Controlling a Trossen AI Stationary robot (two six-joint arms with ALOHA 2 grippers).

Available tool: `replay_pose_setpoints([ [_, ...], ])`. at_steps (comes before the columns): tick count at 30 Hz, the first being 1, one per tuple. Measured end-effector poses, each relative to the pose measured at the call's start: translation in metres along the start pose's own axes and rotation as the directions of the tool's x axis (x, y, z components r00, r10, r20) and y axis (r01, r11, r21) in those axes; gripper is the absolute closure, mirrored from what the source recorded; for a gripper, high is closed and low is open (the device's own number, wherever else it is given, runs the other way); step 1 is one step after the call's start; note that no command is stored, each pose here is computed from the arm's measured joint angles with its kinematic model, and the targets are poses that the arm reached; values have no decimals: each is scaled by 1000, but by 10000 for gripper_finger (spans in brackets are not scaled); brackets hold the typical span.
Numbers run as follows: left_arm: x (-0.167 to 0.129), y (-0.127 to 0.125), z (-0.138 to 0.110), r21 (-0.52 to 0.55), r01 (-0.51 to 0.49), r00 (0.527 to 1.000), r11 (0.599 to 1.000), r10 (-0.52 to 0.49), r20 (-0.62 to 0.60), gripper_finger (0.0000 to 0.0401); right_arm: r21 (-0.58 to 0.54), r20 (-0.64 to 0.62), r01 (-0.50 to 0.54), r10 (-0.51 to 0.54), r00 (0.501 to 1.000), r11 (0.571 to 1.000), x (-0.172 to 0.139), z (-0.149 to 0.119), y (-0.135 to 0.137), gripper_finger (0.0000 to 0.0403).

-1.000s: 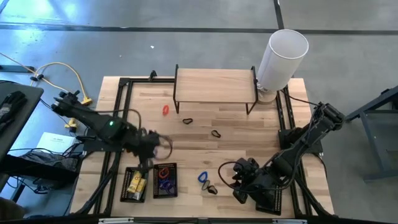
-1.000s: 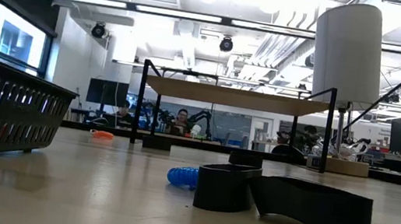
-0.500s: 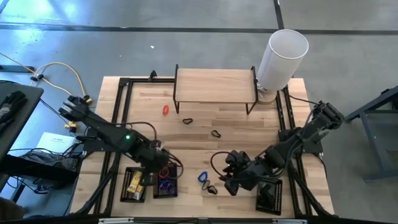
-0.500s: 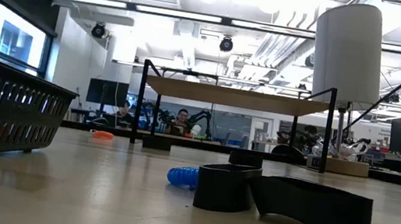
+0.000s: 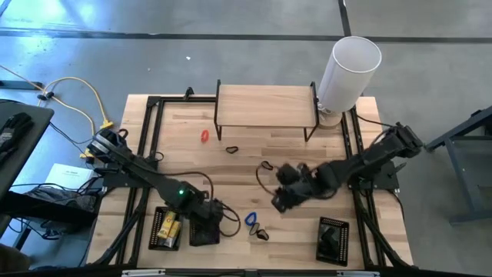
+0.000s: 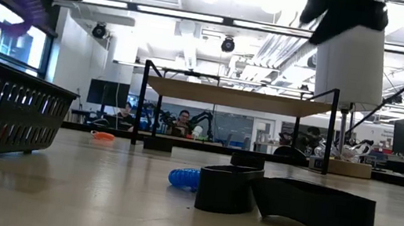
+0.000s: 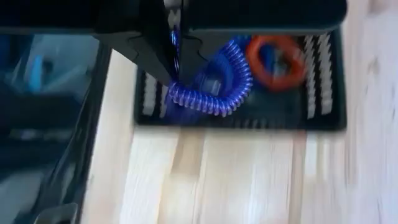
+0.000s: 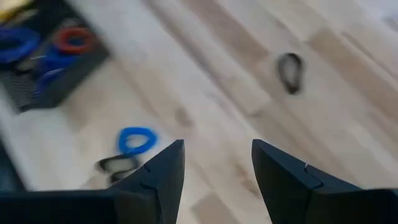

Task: Pick & Place Office Desk Supplies
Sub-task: Put the violet spring key chain into the middle black basket

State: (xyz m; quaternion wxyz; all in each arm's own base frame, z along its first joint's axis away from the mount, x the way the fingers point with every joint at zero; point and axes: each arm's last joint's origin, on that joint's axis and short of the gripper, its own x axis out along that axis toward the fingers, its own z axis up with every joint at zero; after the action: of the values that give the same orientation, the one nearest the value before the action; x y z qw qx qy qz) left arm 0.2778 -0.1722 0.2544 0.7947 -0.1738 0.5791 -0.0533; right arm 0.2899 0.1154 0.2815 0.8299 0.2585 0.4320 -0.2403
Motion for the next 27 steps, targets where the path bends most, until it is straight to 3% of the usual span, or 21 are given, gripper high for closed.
replay_pose_setpoints([
  [4, 2, -4, 2, -88, -2, 998, 996, 7, 57, 391, 2, -19, 86, -86, 996, 996, 9, 20, -19, 228],
  [8, 2, -8, -5, -218, -9, 999, 976, 19, 43, 391, -24, -46, 72, -74, 996, 997, 14, 31, -26, 228],
  [14, 15, -14, -23, -297, -139, 990, 945, 143, -6, 391, -115, -49, 77, -83, 995, 990, 18, 31, -26, 228],
  [19, 36, -17, -27, -282, -187, 982, 941, 182, -45, 391, -165, -45, 76, -85, 995, 983, 23, 36, -27, 228],
  [27, 47, -11, -23, -385, -201, 978, 901, 165, -125, 380, -158, -117, 53, -72, 991, 986, 35, 40, -31, 228],
])
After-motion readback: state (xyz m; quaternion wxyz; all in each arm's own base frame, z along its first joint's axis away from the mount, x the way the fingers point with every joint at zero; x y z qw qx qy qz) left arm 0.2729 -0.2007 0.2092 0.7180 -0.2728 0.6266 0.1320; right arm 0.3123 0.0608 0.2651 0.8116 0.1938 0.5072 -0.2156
